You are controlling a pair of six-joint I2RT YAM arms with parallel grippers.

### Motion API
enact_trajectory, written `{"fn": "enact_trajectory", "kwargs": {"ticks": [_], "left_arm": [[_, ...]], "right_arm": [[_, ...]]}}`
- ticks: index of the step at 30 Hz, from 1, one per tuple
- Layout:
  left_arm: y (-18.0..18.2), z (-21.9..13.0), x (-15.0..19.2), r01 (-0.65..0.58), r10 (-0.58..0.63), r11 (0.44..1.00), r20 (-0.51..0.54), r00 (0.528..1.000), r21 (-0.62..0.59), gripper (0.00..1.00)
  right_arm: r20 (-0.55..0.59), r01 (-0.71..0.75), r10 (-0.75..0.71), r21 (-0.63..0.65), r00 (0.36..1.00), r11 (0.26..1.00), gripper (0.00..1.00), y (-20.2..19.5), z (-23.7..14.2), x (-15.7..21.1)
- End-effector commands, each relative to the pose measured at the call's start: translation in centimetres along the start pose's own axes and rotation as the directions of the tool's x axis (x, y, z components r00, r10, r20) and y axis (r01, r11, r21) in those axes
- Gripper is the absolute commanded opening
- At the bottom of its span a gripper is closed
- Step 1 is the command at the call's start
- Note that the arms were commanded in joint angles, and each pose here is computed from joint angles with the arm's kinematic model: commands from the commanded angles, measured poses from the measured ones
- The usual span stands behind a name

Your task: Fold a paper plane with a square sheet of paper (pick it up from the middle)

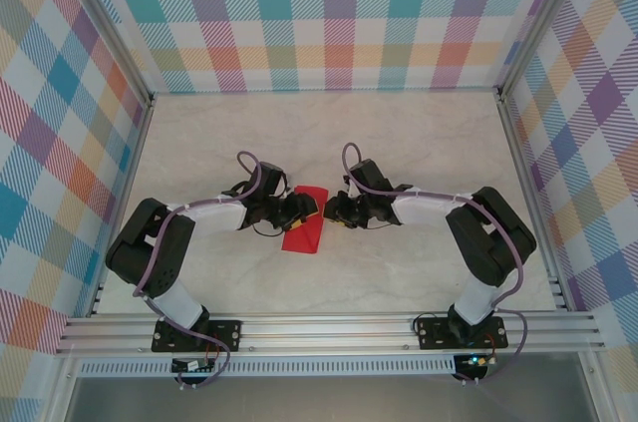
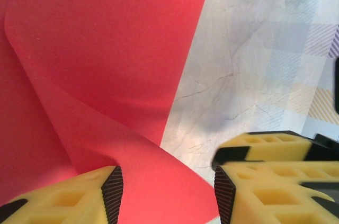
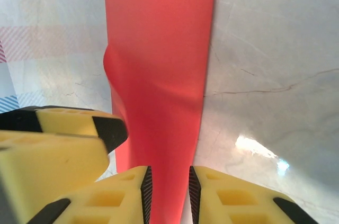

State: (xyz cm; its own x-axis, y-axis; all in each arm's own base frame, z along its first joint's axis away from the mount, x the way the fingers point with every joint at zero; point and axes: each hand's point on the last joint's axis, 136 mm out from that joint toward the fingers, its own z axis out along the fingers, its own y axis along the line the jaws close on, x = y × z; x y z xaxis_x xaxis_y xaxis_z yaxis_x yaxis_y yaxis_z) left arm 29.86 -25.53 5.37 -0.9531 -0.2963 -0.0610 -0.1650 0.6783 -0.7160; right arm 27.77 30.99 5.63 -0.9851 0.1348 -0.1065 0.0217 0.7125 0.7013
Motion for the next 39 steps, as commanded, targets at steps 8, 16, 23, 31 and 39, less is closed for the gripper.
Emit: {"fn": "enact_trajectory", "kwargs": {"ticks": [8, 16, 23, 31, 39], "left_arm": [[0.1, -0.2, -0.7, 0.005, -0.005, 1.000, 0.030, 1.000, -0.005, 0.44], [0.2, -0.2, -0.7, 0.003, -0.003, 1.000, 0.032, 0.999, -0.011, 0.41], [0.1, -0.3, -0.8, -0.001, 0.001, 1.000, 0.036, 0.999, -0.011, 0.40], [0.0, -0.4, -0.9, 0.000, 0.001, 1.000, 0.039, 0.999, -0.009, 0.40], [-0.5, -1.2, -0.3, -0.034, 0.034, 0.999, 0.029, 0.999, 0.011, 0.40]], "right_arm": [[-0.013, 0.065, -0.067, -0.083, 0.998, 0.994, 0.32, 1.3, -0.1, 0.2], [-0.057, 0.053, -0.059, -0.097, 0.997, 0.994, 0.24, 1.2, 0.5, 0.7], [-0.067, 0.044, -0.049, -0.076, 0.997, 0.996, 0.26, 0.8, 0.6, 1.0], [-0.073, 0.050, -0.056, -0.083, 0.996, 0.995, 0.08, 1.0, 0.8, 0.8], [-0.080, 0.088, -0.092, -0.046, 0.993, 0.995, 0.05, 0.5, 2.0, 0.1]]}}
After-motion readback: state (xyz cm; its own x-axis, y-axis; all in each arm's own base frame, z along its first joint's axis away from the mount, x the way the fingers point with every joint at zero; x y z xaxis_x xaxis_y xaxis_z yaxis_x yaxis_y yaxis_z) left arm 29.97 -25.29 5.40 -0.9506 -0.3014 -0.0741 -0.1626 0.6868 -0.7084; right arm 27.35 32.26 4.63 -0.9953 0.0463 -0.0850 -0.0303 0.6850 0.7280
